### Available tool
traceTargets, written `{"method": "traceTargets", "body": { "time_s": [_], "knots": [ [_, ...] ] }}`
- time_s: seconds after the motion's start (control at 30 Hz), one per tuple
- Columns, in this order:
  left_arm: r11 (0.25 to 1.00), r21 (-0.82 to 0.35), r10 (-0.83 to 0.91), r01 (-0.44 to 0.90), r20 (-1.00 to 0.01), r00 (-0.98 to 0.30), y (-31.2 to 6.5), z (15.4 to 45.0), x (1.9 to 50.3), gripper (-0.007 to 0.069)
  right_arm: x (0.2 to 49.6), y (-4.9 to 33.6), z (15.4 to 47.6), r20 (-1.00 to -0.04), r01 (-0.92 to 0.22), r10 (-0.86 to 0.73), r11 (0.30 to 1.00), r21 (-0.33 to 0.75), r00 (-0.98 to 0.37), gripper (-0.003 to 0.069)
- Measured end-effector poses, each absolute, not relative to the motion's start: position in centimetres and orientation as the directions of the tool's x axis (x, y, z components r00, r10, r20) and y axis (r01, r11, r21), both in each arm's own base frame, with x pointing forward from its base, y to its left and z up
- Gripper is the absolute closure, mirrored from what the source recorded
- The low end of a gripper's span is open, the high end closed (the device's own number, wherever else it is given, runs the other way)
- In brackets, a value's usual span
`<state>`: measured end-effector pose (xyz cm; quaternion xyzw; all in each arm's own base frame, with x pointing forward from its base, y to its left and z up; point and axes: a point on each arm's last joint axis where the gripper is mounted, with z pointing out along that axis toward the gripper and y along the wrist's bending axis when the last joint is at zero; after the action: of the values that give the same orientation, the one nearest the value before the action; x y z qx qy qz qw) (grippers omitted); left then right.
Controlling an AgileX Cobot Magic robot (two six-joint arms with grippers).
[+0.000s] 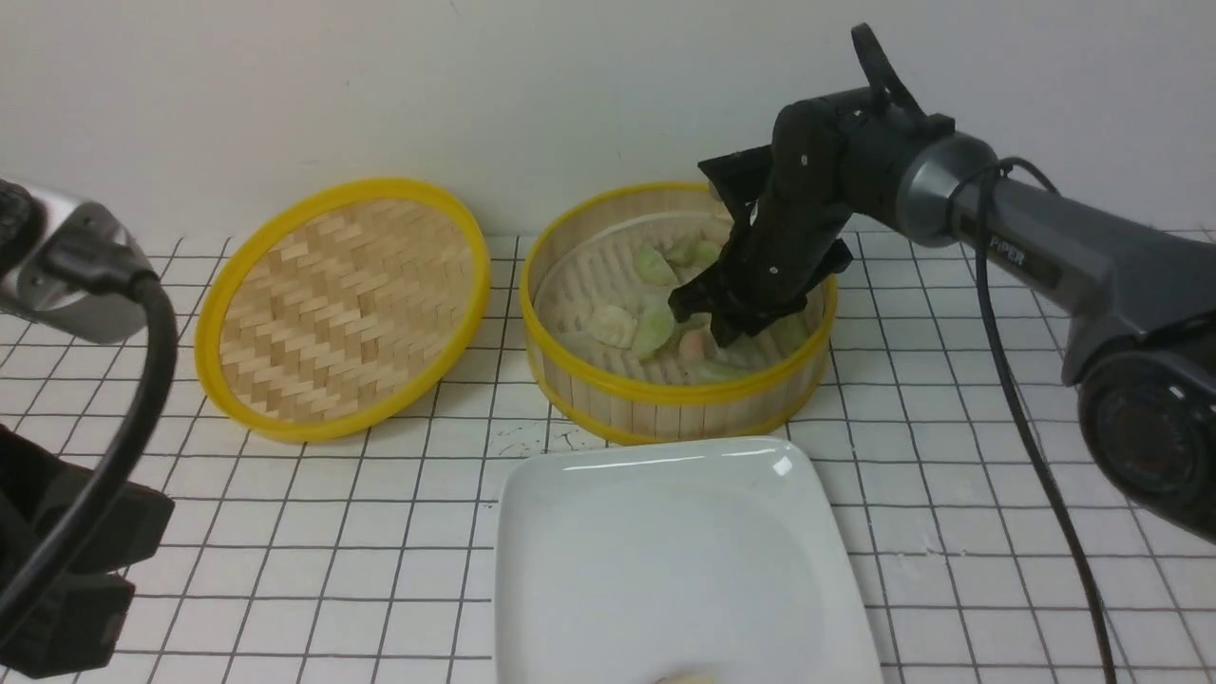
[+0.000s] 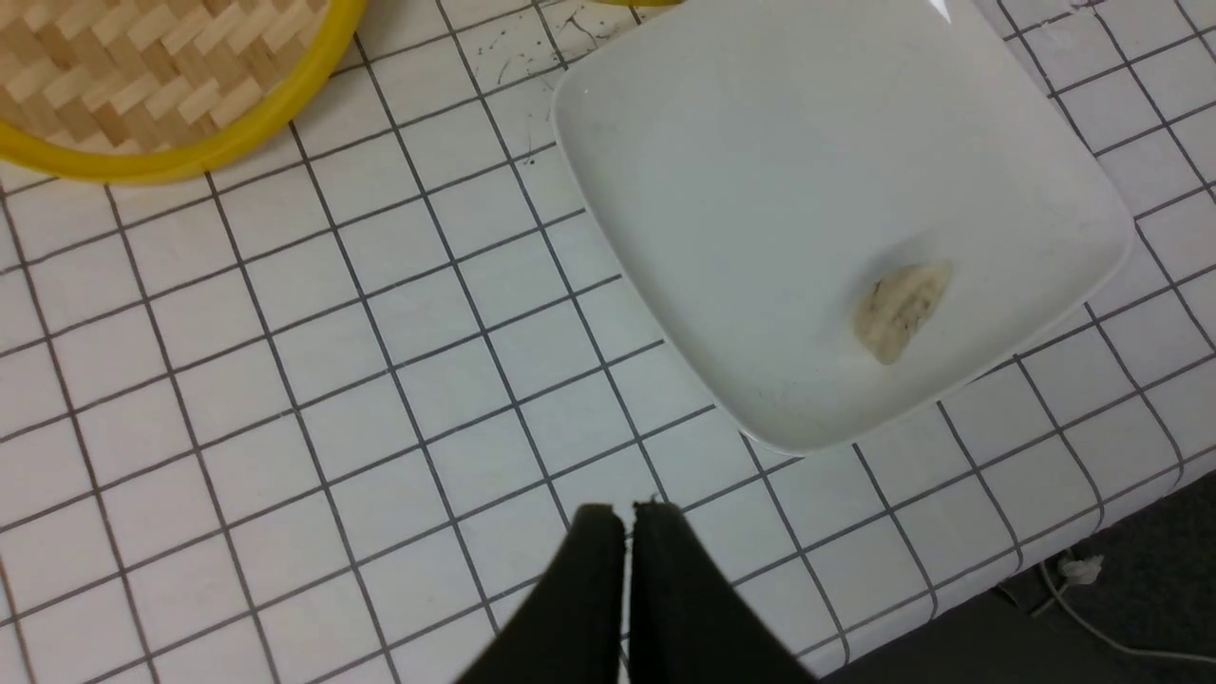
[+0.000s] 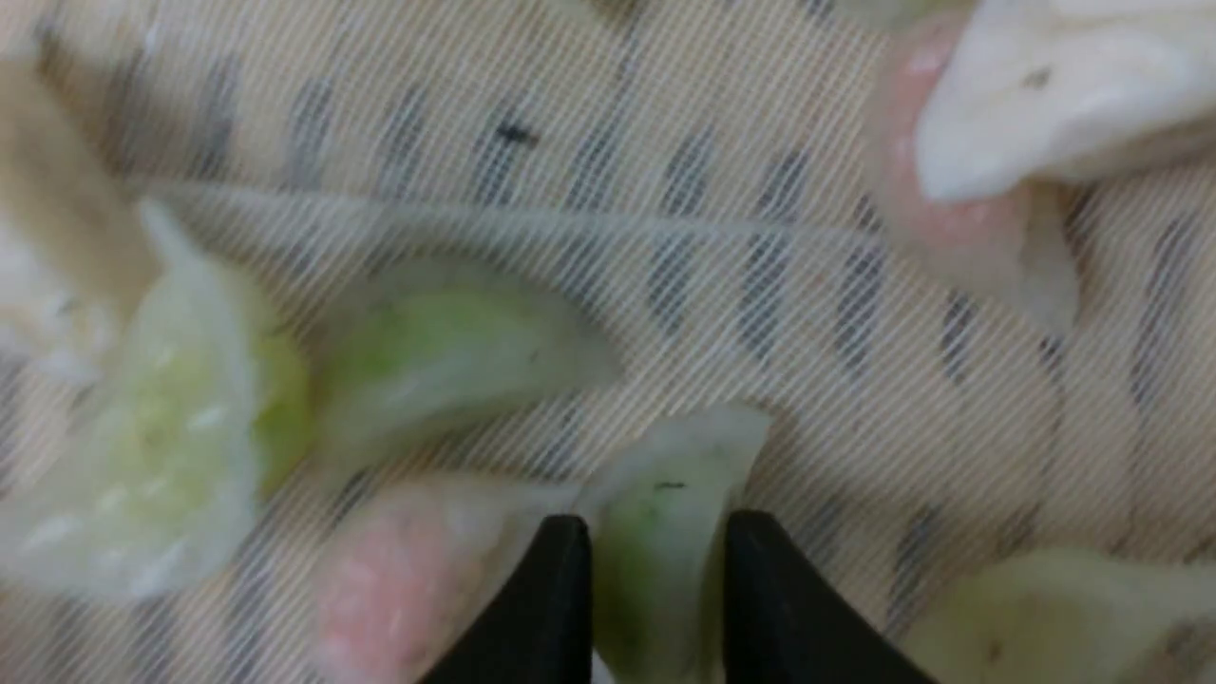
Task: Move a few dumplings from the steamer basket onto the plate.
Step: Use the right arm to grab a dumpling from inside the steamer
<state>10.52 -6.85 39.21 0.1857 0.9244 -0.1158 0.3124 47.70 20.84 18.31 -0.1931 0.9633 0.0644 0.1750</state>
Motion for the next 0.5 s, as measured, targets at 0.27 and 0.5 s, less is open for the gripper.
{"method": "traceTargets", "body": {
  "time_s": [0.27, 0.5],
  "knots": [
    [0.904, -0.1, 0.27, 0.416, -0.621, -0.736, -6.9, 39.2, 10.5, 0.0631, 43.4, 20.0, 30.8, -0.502, -0.419, -0.292, 0.894, 0.16, -0.814, 0.0498],
    [0.903, -0.1, 0.268, 0.418, -0.629, -0.73, -6.9, 39.3, 10.6, 0.0631, 34.2, 21.5, 28.3, -0.303, -0.462, -0.386, 0.853, 0.241, -0.871, 0.0498]
  ]
}}
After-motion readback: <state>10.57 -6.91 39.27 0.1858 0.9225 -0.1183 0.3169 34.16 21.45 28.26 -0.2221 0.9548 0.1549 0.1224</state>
